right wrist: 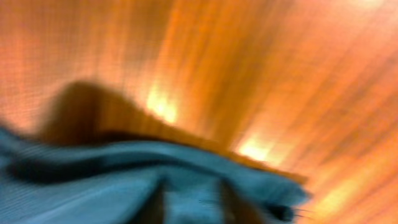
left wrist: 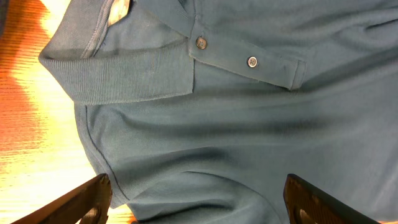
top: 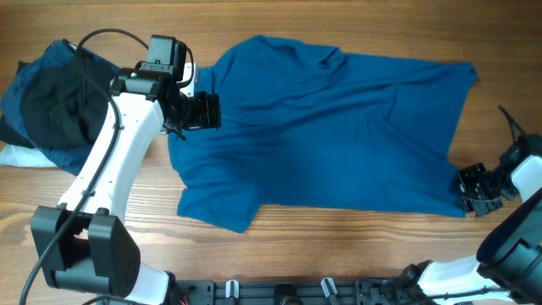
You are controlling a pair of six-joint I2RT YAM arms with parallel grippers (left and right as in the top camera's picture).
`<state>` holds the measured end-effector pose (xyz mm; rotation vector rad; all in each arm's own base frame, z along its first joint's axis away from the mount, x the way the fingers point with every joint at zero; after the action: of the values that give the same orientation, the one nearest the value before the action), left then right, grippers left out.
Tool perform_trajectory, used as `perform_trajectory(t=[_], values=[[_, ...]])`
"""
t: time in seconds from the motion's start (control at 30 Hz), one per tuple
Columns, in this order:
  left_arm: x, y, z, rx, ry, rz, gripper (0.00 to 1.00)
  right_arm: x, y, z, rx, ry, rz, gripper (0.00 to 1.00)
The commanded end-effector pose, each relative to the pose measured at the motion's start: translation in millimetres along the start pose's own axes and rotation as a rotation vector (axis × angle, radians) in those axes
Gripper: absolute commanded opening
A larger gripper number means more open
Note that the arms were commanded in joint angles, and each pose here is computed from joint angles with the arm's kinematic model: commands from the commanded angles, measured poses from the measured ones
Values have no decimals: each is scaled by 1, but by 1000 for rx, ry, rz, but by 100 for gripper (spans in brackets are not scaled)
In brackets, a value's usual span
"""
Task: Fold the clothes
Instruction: 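Hold the collar with the left gripper, pull the hem right with right gripper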
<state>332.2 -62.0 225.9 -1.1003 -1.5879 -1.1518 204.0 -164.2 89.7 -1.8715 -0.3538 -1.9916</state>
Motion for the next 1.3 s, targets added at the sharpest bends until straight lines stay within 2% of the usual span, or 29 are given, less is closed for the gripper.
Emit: perform_trajectory(t=[0.0, 0.13, 0.23, 0.27, 0.37, 0.4, 0.43, 0.47, 0.5, 0.57, 0.6, 0.8, 1.0, 1.1, 1.13, 1.17, 1.2, 1.27], values=[[1, -1, 0, -12, 8, -6, 89, -34, -5, -23, -114, -88, 94, 4], [1, -1, 0, -12, 8, -6, 89, -21, 10, -56, -254, -146, 62, 4], [1, 0, 0, -12, 6, -12, 90, -17, 10, -57, -217, -64, 82, 4], [1, 0, 0, -13, 5, -14, 90, -16, 9, -52, -170, -1, 96, 9], [1, 0, 0, -13, 5, -14, 91, -14, 5, -46, -100, 79, 134, 52], [1, 0, 0, -13, 5, -14, 91, -14, 4, -46, -102, 79, 137, 59], [1, 0, 0, -13, 5, -13, 91, -14, 4, -47, -111, 78, 137, 60], [1, 0, 0, -13, 5, -13, 91, -14, 5, -48, -126, 67, 135, 55], [1, 0, 0, -13, 5, -14, 92, -14, 6, -52, -151, 24, 124, 44], [1, 0, 0, -13, 5, -13, 92, -13, 7, -64, -235, -101, 95, 8], [1, 0, 0, -13, 5, -14, 92, -13, 8, -70, -277, -170, 73, 4], [1, 0, 0, -14, 5, -15, 93, 7, 21, -75, -313, -239, -56, 4], [2, 12, -8, -126, -60, -97, 95, 67, 31, -67, -321, -160, -241, 4], [3, 24, -15, -182, -118, -174, 92, 93, 28, -61, -289, -87, -313, 4], [2, 29, -17, -201, -124, -203, 88, 98, 25, -57, -251, -22, -309, 8], [-1, 34, -19, -209, -130, -227, 86, 102, 21, -49, -195, 73, -295, 23], [-7, 39, -20, -211, -138, -240, 84, 106, 18, -39, -123, 181, -282, 31], [-21, 45, -22, -216, -164, -236, 77, 110, 15, -31, -54, 274, -273, 34]])
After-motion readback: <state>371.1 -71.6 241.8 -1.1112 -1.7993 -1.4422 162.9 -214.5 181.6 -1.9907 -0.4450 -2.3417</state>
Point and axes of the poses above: each gripper's point midway between its finger pads, its own x axis back along the fingers, its own z axis along the line the jaws close on, y = z × x, the point moved 10 cm from there along x, back along the fingers, and after that the axes turned 6 degrees about x, right-handed, at the moved point
